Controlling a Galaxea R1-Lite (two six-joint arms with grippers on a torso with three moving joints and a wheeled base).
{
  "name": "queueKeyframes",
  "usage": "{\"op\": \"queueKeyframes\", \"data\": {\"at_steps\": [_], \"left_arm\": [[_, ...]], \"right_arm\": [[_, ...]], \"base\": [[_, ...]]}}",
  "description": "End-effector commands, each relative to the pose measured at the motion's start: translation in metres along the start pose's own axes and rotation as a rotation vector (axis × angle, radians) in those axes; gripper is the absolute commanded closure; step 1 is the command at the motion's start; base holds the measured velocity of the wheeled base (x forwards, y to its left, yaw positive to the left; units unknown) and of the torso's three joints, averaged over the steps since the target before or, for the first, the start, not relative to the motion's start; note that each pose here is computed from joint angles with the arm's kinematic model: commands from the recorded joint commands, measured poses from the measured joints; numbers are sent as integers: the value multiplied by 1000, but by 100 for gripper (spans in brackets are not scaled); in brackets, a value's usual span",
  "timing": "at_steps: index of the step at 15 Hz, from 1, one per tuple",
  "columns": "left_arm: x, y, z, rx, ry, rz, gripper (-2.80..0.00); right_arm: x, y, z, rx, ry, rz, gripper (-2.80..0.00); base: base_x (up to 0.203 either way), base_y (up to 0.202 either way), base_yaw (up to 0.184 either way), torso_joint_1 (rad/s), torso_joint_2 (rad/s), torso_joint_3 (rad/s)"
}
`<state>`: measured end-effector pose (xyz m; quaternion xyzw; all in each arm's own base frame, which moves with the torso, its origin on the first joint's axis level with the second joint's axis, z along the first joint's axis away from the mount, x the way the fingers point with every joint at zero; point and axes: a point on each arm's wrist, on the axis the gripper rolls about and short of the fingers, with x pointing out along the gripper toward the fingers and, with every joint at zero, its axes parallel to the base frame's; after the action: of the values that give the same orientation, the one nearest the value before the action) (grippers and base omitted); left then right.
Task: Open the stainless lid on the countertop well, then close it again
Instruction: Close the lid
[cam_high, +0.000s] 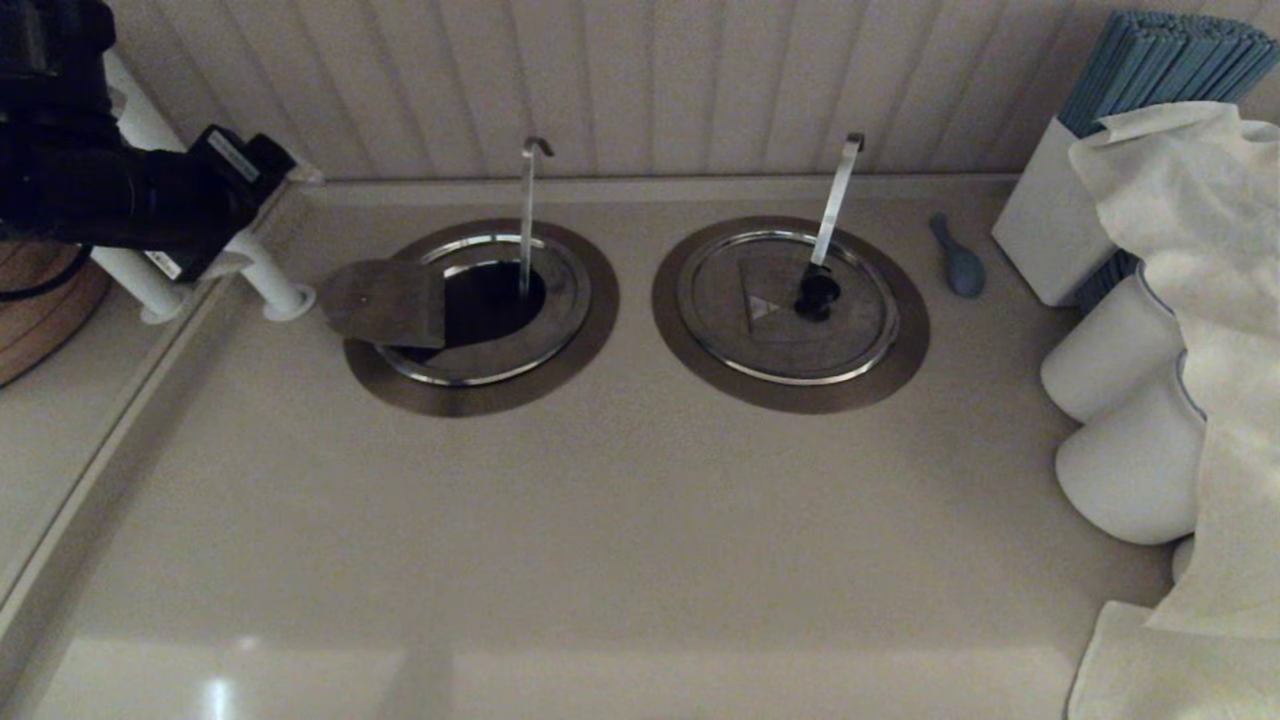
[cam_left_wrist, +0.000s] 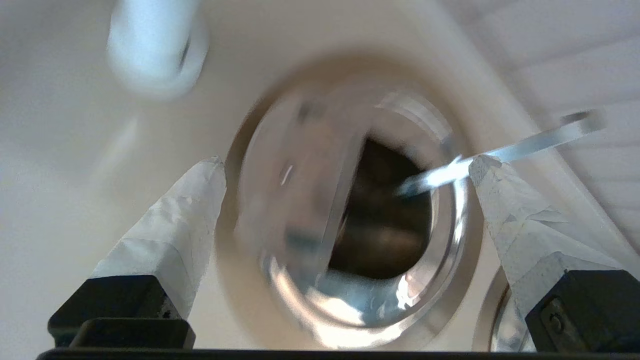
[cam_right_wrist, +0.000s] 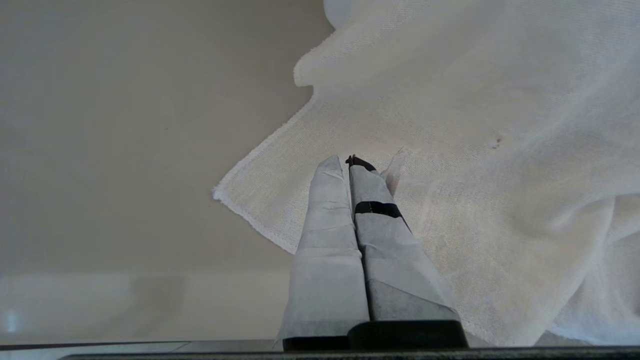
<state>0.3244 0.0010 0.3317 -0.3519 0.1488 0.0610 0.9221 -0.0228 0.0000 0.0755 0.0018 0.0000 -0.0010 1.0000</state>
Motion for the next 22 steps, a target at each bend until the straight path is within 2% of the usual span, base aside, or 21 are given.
{"op": "queueKeyframes", "data": {"at_steps": [1,5,11,22], "left_arm": [[12,3,-4,-14,36,31,-280],[32,15,-17,-10,146,134,-280],[52,22,-24,-6,174,166,-280],[56,21,-24,-16,164,149,-280]], "right_arm": [[0,0,0,1,0,0,0],[0,0,0,-1,0,0,0],[0,0,0,0,0,0,0],[0,0,0,1,1,0,0]], "base": [[0,0,0,0,0,0],[0,0,0,0,0,0],[0,0,0,0,0,0],[0,0,0,0,0,0]]}}
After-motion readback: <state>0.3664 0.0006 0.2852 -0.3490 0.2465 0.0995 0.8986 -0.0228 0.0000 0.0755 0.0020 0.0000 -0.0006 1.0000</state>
